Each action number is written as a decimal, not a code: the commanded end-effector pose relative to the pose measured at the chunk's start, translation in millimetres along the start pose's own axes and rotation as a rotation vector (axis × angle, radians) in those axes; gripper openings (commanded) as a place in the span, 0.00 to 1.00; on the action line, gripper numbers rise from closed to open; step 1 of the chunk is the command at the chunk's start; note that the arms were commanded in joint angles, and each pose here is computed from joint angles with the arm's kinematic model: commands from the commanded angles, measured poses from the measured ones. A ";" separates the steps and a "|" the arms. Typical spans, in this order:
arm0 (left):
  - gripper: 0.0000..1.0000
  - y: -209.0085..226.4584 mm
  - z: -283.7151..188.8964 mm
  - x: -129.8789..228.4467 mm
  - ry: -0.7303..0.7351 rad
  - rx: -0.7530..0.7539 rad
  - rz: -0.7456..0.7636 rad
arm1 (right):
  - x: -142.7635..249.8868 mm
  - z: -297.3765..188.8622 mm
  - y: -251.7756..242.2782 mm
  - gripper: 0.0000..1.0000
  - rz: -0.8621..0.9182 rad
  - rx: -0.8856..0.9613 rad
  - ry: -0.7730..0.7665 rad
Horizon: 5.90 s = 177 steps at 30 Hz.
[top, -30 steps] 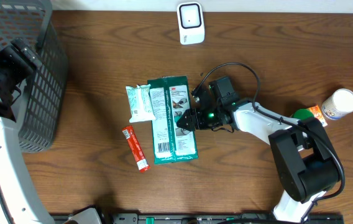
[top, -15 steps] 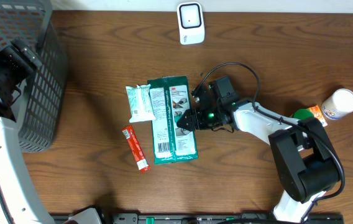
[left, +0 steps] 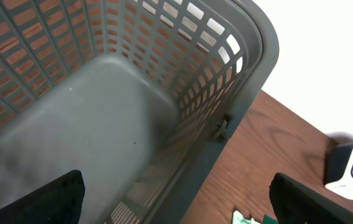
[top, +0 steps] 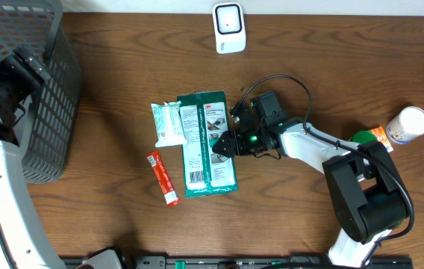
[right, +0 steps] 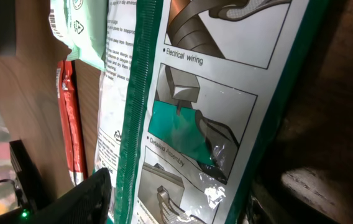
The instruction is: Scan the item barcode
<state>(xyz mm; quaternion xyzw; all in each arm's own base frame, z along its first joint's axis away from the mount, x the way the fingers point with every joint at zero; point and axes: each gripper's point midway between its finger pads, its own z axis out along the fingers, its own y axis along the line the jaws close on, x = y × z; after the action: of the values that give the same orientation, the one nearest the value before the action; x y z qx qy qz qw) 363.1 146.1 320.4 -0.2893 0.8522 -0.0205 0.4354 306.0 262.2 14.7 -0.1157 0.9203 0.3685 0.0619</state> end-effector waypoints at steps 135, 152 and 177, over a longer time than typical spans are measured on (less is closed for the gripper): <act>0.09 -98.2 93.9 395.4 1.004 -0.058 0.561 | 64.0 29.1 -26.1 0.65 0.205 0.143 0.136; 0.09 -104.9 88.5 425.5 1.084 0.033 0.510 | 54.0 32.6 -7.7 0.61 0.200 0.040 0.112; 0.07 -138.6 80.0 413.2 1.007 0.144 0.524 | 27.0 21.1 36.3 0.01 -0.005 -0.123 0.024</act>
<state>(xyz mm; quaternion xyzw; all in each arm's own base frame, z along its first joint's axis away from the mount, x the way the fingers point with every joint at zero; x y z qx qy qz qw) 298.4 -151.6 -2.7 0.0008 0.9964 -0.0765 -0.0356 270.2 301.8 5.4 -0.1002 0.9034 0.4161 0.0261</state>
